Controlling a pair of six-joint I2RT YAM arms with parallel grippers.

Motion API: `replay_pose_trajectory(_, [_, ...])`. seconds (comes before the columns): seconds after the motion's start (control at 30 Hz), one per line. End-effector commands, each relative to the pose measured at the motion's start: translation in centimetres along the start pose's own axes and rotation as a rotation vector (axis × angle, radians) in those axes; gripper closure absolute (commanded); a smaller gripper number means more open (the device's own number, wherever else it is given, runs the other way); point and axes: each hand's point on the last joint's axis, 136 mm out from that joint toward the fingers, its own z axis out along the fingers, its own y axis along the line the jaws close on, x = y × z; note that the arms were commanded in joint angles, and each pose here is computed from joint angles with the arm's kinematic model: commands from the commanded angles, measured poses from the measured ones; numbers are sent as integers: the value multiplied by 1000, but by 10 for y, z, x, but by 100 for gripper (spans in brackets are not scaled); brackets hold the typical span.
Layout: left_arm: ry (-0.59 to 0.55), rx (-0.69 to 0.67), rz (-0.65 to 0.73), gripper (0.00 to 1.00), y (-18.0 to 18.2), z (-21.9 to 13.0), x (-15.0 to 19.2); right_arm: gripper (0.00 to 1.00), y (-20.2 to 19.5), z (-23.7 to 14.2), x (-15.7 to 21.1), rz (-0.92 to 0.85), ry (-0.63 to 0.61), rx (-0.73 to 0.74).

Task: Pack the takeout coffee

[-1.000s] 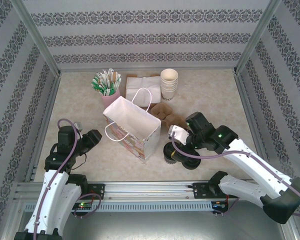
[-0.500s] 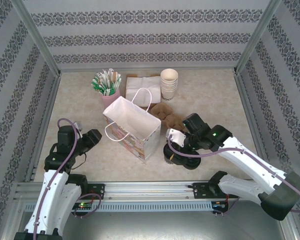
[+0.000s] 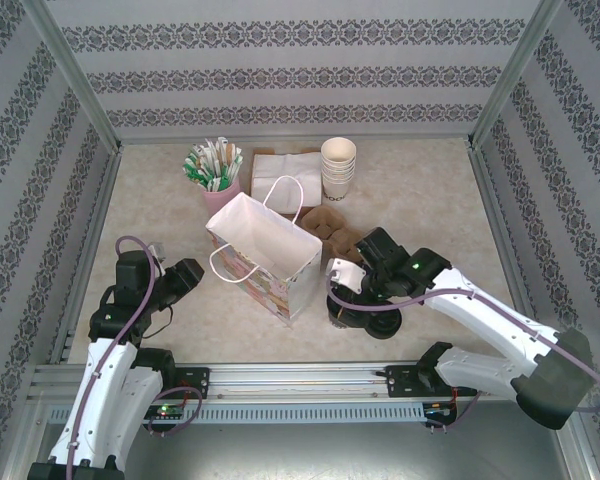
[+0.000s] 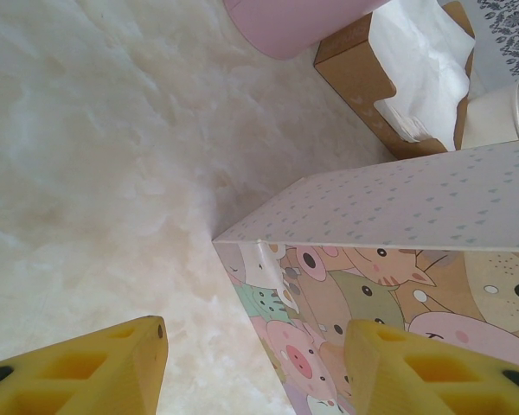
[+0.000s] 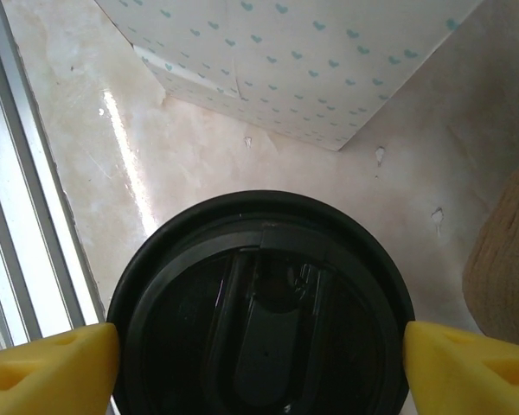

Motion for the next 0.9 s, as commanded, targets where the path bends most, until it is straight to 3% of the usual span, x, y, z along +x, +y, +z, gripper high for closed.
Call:
replay_pose_trajectory(0.0, [-7,15,18,43,-6,-5,-4,18,-1,7,9,-20,39,22])
replay_pose_trajectory(0.23, [-7,11,16,43,-5,-4,-4,25,0,17,30,-40,126,38])
replay_pose_trajectory(0.67, [-8,5,19,43,-4,-4,-4,28,-2,29,66,-71,279,87])
replay_pose_trajectory(0.87, [-10,5,20,43,-4,-4,-5,29,-7,24,56,-57,253,113])
